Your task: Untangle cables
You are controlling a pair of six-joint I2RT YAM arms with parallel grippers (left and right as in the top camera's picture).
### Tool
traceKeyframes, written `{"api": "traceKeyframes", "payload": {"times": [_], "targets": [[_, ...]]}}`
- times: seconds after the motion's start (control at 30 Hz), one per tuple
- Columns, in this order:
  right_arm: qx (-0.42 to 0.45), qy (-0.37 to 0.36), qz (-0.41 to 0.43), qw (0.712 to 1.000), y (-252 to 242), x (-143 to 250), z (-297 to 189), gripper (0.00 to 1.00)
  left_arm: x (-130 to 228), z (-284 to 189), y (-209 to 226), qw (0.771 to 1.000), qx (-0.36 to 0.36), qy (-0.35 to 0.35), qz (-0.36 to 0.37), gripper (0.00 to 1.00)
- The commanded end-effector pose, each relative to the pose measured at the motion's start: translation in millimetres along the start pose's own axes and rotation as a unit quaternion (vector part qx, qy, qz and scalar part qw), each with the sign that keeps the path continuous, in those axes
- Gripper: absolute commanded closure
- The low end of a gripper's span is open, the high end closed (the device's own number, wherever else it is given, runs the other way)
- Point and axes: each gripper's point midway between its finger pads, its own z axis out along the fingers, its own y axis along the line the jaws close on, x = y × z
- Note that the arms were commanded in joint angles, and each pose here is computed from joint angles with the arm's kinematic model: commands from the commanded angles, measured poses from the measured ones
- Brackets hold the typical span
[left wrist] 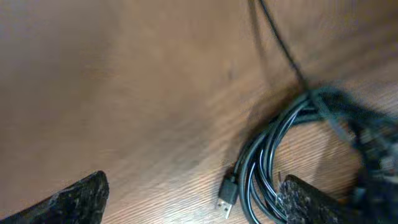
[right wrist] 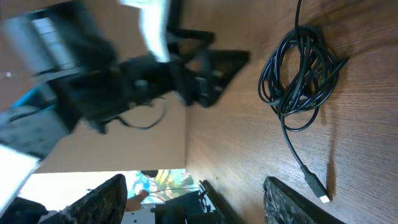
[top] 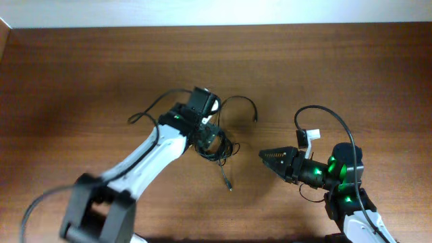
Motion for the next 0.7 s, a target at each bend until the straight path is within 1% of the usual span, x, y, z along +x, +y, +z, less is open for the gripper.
{"api": "traceKeyframes", "payload": {"times": [0.0, 0.07, 0.1, 0.13, 0.2, 0.23, 0.27, 0.3, 0.33, 0.37, 0.4, 0.43, 0.47, 0.5, 0.53, 0.6, 0.63, 0.67], "targets": [[-0.002, -0.003, -0.016, 1.0, 4, -3, 1, 0.29, 19, 35, -13, 0.997, 0.013, 0.051, 0.063, 0.22], [0.005, -0.016, -0.016, 1.0, 2, -7, 1, 0.26, 20, 47, -50, 0.991, 0.107, 0.045, 0.06, 0.2], [0.006, -0.017, -0.016, 1.0, 2, -8, 1, 0.26, 20, 51, -53, 0.991, 0.115, 0.045, 0.06, 0.24], [0.006, -0.017, -0.016, 1.0, 2, -8, 1, 0.25, 21, 56, -55, 0.99, 0.115, 0.047, 0.06, 0.48], [0.006, -0.017, -0.016, 1.0, 2, -8, 1, 0.25, 24, 64, -58, 0.99, 0.118, 0.053, 0.055, 0.71], [0.006, -0.017, -0.016, 1.0, 2, -8, 1, 0.25, 26, 66, -59, 0.991, 0.117, 0.06, 0.033, 0.9], [0.006, -0.017, -0.016, 1.0, 2, -8, 1, 0.25, 26, 67, -57, 0.992, 0.111, 0.063, 0.0, 1.0], [0.006, -0.017, -0.016, 1.0, 2, -8, 1, 0.25, 24, 67, -56, 0.991, 0.105, 0.065, -0.044, 1.0], [0.006, -0.018, -0.016, 1.0, 2, -8, 1, 0.25, 24, 69, -50, 0.976, 0.081, 0.077, -0.187, 1.0], [0.006, -0.018, -0.016, 1.0, 2, -8, 1, 0.25, 29, 68, -50, 0.946, 0.07, 0.097, -0.3, 1.0], [0.009, -0.021, -0.015, 1.0, 1, -9, 1, 0.25, 37, 66, -54, 0.906, 0.063, 0.121, -0.401, 1.0], [0.012, -0.025, -0.012, 1.0, -1, -10, 1, 0.25, 41, 64, -57, 0.877, 0.061, 0.138, -0.456, 1.0], [0.026, -0.028, 0.003, 0.999, -8, -10, 0, 0.25, 40, 60, -73, 0.823, 0.088, 0.165, -0.537, 1.0], [0.041, -0.027, 0.024, 0.999, -17, -7, 0, 0.26, 37, 58, -79, 0.829, 0.111, 0.17, -0.522, 1.0], [0.054, -0.026, 0.04, 0.997, -24, -5, -1, 0.3, 37, 57, -79, 0.838, 0.114, 0.168, -0.507, 1.0], [0.068, -0.018, 0.039, 0.997, -32, 0, -1, 0.52, 30, 45, -74, 0.853, 0.124, 0.149, -0.485, 1.0], [0.069, -0.018, 0.041, 0.997, -32, 1, -1, 0.6, 18, 31, -68, 0.867, 0.137, 0.121, -0.463, 1.0], [0.068, -0.018, 0.04, 0.997, -32, 0, -1, 0.61, 9, 19, -63, 0.879, 0.146, 0.097, -0.444, 1.0]]}}
